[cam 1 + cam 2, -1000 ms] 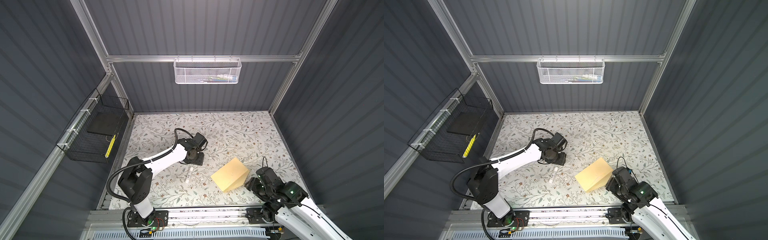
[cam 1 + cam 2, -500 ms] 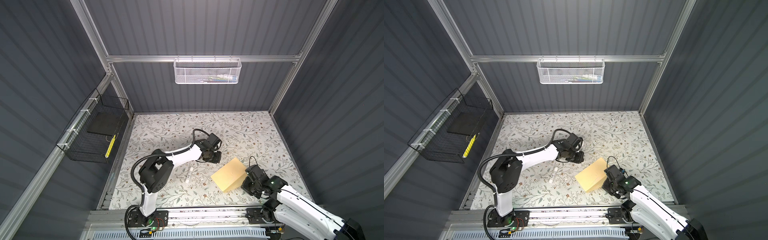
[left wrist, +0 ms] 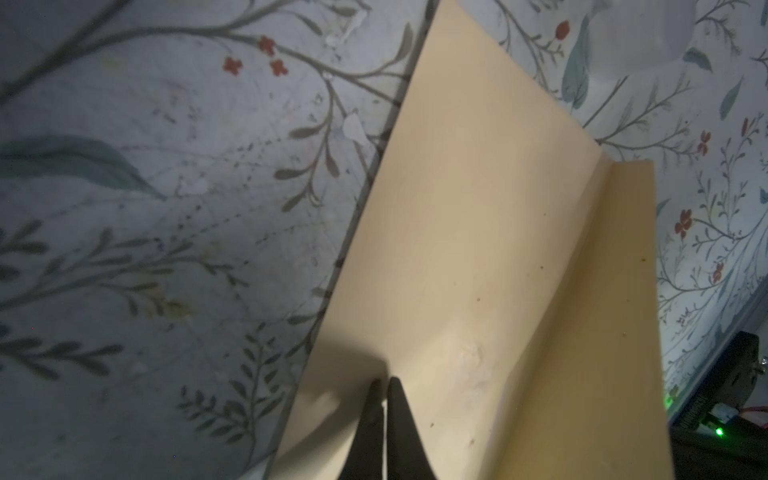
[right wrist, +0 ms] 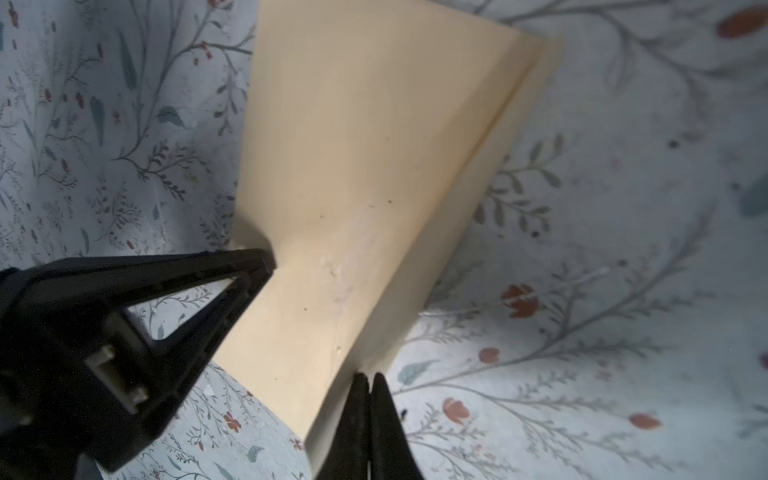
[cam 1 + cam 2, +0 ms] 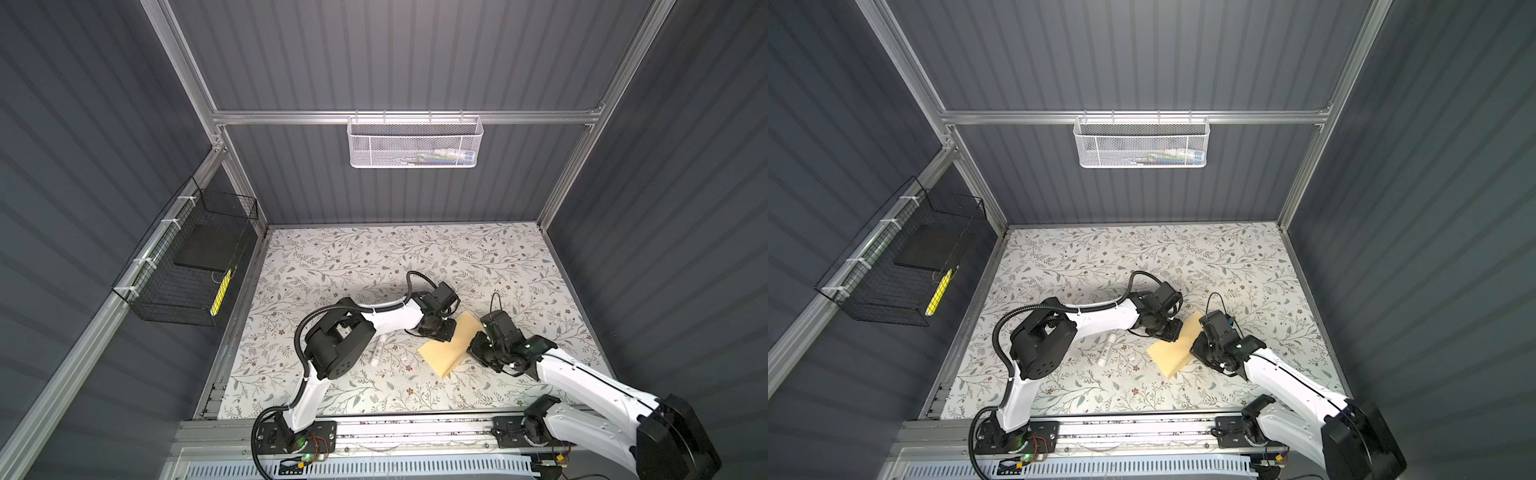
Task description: Place the letter into the envelope and seal it
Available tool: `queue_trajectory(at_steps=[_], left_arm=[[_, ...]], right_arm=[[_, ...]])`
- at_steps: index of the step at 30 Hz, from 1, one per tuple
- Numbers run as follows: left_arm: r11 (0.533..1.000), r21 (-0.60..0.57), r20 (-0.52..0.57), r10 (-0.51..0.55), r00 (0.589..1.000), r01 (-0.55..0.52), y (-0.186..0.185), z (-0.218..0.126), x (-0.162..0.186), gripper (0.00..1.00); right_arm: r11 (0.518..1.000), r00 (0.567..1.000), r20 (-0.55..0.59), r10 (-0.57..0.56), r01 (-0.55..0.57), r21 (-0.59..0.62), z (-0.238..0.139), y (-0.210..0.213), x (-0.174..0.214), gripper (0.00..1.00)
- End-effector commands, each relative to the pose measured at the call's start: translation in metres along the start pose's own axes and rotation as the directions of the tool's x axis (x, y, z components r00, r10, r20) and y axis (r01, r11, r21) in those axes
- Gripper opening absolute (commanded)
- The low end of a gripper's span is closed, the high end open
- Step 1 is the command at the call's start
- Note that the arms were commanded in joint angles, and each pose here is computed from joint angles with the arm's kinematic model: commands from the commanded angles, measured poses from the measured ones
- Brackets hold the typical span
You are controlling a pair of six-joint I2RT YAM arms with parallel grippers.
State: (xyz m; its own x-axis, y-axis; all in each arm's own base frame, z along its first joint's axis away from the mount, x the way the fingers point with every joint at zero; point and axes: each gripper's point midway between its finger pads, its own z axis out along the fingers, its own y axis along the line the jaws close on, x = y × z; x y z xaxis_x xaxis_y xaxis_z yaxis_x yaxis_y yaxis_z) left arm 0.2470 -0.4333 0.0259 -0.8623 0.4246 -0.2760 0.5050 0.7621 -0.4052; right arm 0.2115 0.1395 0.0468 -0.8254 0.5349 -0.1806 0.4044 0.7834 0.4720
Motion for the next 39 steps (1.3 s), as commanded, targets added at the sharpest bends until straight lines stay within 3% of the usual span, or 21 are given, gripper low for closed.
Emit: queue_trajectory(at_steps=[1,13,16,20,25,27,30,39], left_arm=[[0.996,-0.089,-0.101,-0.004,0.995,-0.005,0.028,0.024,0.034,0.07],[0.998,-0.054,-0.003,0.025,1.000,-0.025,0.019,0.009,0.020,0.06],[0.999,-0.041,0.098,0.023,0.995,-0.019,0.007,-0.022,0.000,0.07],[0.997,0.079,0.180,-0.039,0.983,0.025,-0.020,-0.064,-0.007,0.08],[0.955,0.281,0.080,-0.121,0.989,0.094,-0.052,-0.062,0.027,0.07],[0.951,0.294,0.025,-0.110,0.994,0.098,-0.060,-0.050,0.043,0.07],[0.956,0.270,-0.040,-0.107,0.993,0.114,-0.060,-0.030,0.062,0.06],[0.982,0.062,-0.121,-0.170,0.978,0.179,-0.011,0.004,0.098,0.03]], right_arm=[[0.998,0.999,0.002,-0.050,0.050,-0.032,0.008,0.021,-0.011,0.08],[0.999,0.996,-0.087,-0.008,0.012,0.051,0.062,-0.002,-0.002,0.03],[0.995,0.996,-0.090,0.000,0.009,0.100,0.060,-0.016,0.002,0.01],[0.993,0.997,-0.071,0.016,-0.008,0.115,0.055,-0.026,0.004,0.00],[0.994,0.997,-0.075,0.022,-0.014,0.107,0.054,-0.027,0.007,0.00],[0.994,0.997,-0.078,0.023,-0.015,0.105,0.055,-0.027,0.007,0.00],[0.995,0.996,-0.083,0.023,-0.016,0.094,0.055,-0.023,0.007,0.00],[0.996,0.996,-0.080,0.030,-0.023,0.087,0.054,-0.022,0.007,0.00]])
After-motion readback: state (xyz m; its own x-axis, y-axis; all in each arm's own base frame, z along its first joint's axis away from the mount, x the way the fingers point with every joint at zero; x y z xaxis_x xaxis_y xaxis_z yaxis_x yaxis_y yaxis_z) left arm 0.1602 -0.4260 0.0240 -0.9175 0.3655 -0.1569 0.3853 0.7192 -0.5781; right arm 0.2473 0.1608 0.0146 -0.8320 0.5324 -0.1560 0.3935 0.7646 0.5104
